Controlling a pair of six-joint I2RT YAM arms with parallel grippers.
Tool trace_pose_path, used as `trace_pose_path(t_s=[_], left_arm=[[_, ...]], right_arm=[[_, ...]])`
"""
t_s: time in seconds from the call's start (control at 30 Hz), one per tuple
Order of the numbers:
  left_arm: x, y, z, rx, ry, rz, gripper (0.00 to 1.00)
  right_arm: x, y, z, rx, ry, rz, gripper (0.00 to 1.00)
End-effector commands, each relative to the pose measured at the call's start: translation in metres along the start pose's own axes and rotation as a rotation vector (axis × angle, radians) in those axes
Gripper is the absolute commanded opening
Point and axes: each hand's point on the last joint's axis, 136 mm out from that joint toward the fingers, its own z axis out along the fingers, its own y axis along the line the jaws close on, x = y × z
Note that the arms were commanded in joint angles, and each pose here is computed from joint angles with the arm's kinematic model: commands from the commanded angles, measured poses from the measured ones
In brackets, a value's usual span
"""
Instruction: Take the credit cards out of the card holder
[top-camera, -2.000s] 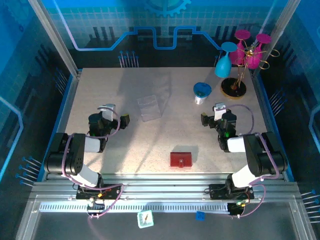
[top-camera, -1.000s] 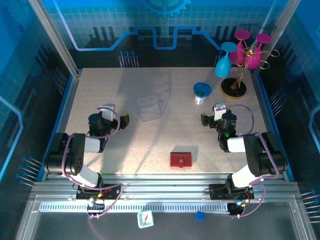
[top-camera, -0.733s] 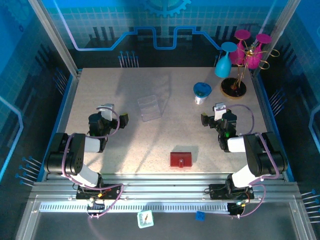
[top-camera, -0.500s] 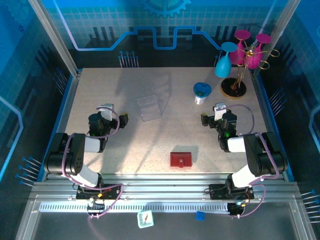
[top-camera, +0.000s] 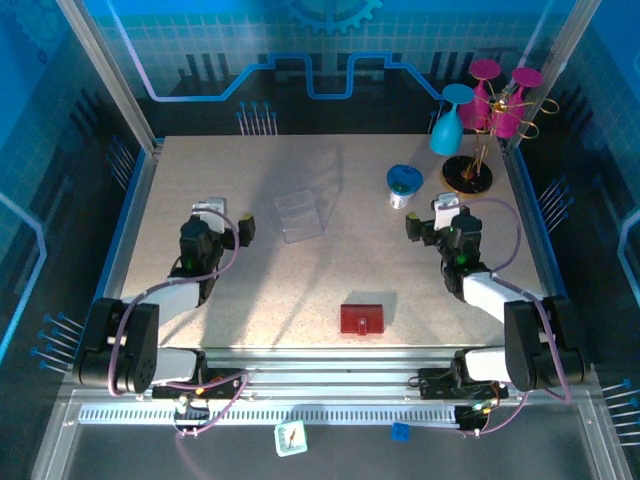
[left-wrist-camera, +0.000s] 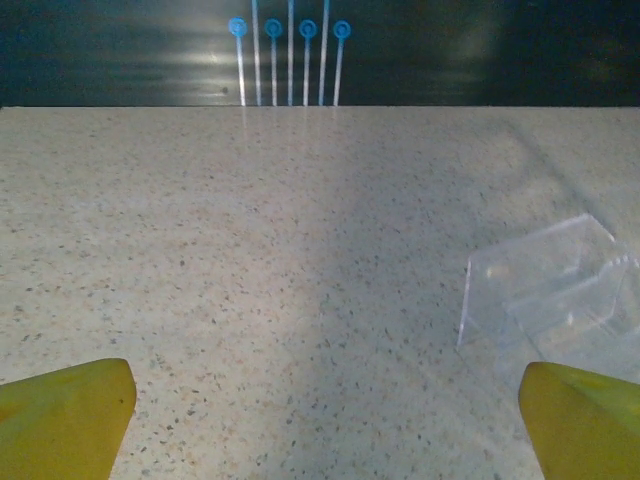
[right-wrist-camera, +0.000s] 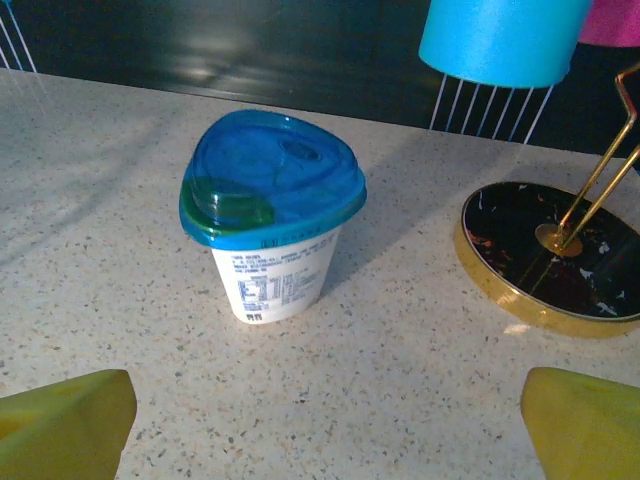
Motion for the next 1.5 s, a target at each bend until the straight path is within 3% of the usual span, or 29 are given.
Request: trace_pose_path(t_s=[0.0,0.23,0.47,0.63,0.7,0.9,1.27,1.47], left_arm=[[-0.012,0.014,-0.007,-0.124,0.036,-0.121,0.99],[-0.004,-0.008,-0.003,-0.12,0.271,-0.317,0.99],[0.004,-0.053,0.008,-0.067,0.468,-0.362,0.98],[0.015,-0.092,0.019,-0.01,0.598,-0.392,0.89],[0.018,-0.104,0.025,0.002,0.618,-0.396,0.87],[0.034,-0.121,0.043,0.023,0.686,-0.399,0.83],[0.032,-0.129,0.098,0.2,0.685,-0.455,0.84],[0.038,-0.124,0.123,0.192,0.704,-0.444,0.87]], right_arm=[[0.002,0.012,-0.003,-0.045,0.092,-0.003,1.0],[-0.007,0.056,-0.009,-0.185,0.179,0.027,0.96],[-0.014,0.1,-0.011,-0.273,0.3,0.095,0.91],[-0.011,0.131,-0.006,-0.336,0.404,0.131,0.85],[-0.007,0.142,-0.004,-0.364,0.45,0.138,0.8],[0.006,0.162,0.0,-0.409,0.578,0.19,0.77],[-0.001,0.168,-0.001,-0.436,0.562,0.194,0.8],[-0.003,0.167,-0.007,-0.439,0.555,0.188,0.8]])
